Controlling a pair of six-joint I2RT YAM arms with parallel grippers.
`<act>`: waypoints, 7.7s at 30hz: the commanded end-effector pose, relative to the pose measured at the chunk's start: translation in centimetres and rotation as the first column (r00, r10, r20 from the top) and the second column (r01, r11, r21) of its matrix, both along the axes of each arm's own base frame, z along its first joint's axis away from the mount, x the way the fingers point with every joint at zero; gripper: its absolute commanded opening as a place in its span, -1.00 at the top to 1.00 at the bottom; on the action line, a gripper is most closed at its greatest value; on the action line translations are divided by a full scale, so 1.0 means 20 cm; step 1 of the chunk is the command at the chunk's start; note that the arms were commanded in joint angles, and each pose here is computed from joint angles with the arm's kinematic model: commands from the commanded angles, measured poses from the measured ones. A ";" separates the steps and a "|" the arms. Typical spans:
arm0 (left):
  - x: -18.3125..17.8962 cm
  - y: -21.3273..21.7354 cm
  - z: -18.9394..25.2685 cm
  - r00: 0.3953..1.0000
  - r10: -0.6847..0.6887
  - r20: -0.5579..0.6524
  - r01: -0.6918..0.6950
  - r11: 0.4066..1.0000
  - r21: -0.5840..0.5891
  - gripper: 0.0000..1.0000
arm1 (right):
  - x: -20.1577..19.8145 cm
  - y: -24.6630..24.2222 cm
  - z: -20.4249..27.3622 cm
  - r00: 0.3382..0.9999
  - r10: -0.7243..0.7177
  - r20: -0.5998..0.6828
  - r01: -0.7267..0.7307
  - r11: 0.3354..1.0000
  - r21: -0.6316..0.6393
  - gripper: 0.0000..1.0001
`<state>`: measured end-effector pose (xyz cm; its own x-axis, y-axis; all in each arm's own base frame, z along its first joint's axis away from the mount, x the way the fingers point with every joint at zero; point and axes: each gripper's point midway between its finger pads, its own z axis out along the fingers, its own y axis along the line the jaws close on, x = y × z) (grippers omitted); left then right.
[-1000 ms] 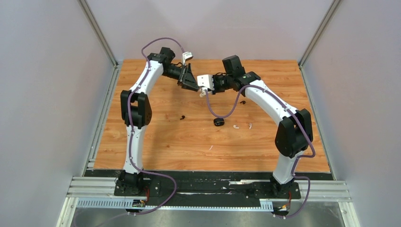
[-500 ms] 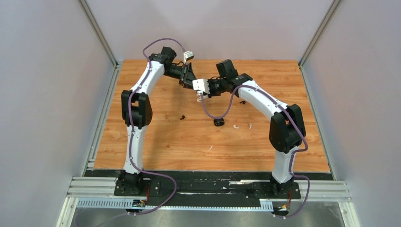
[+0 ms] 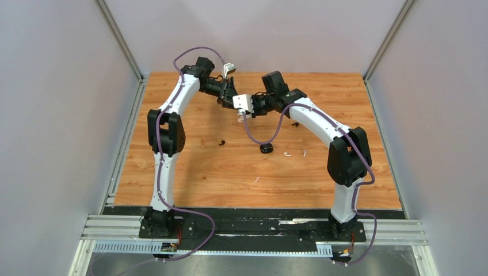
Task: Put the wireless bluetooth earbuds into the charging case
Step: Pass from the right arm to the left, then adjust the left earbud at the center of the board.
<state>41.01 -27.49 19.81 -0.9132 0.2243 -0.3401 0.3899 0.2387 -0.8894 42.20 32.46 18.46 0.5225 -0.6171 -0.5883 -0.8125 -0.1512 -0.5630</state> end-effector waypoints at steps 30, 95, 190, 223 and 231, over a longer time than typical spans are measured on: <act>-0.03 -0.03 0.02 1.000 -0.021 -0.023 0.020 0.999 -0.035 0.41 | 0.11 0.07 0.19 0.991 -0.059 0.120 0.050 0.996 0.078 1.00; -0.12 0.09 0.18 0.972 -0.064 0.227 0.062 0.998 0.014 1.00 | -0.42 -1.21 -0.76 0.691 -0.473 -0.547 0.332 0.880 -0.341 0.42; -0.16 0.08 0.12 0.977 -0.082 0.199 0.076 0.996 0.035 1.00 | -0.49 -1.10 -0.75 0.598 -0.493 -0.632 0.344 0.870 -0.353 0.96; -0.15 0.07 0.08 0.979 -0.083 0.188 0.071 0.995 0.068 1.00 | -0.44 -1.17 -0.48 0.151 -0.482 -0.863 0.597 0.740 -0.309 0.33; -0.15 0.08 0.09 0.975 -0.087 0.203 0.074 0.994 0.076 1.00 | -0.60 -1.05 -0.43 0.795 -0.189 -0.576 0.173 0.981 -0.084 0.37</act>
<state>38.67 -25.87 18.58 -0.8471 0.3216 -0.4231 0.5129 0.2860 -0.8094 31.45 9.20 10.18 -0.5071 -0.5907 -0.6276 -0.8595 0.4005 0.3176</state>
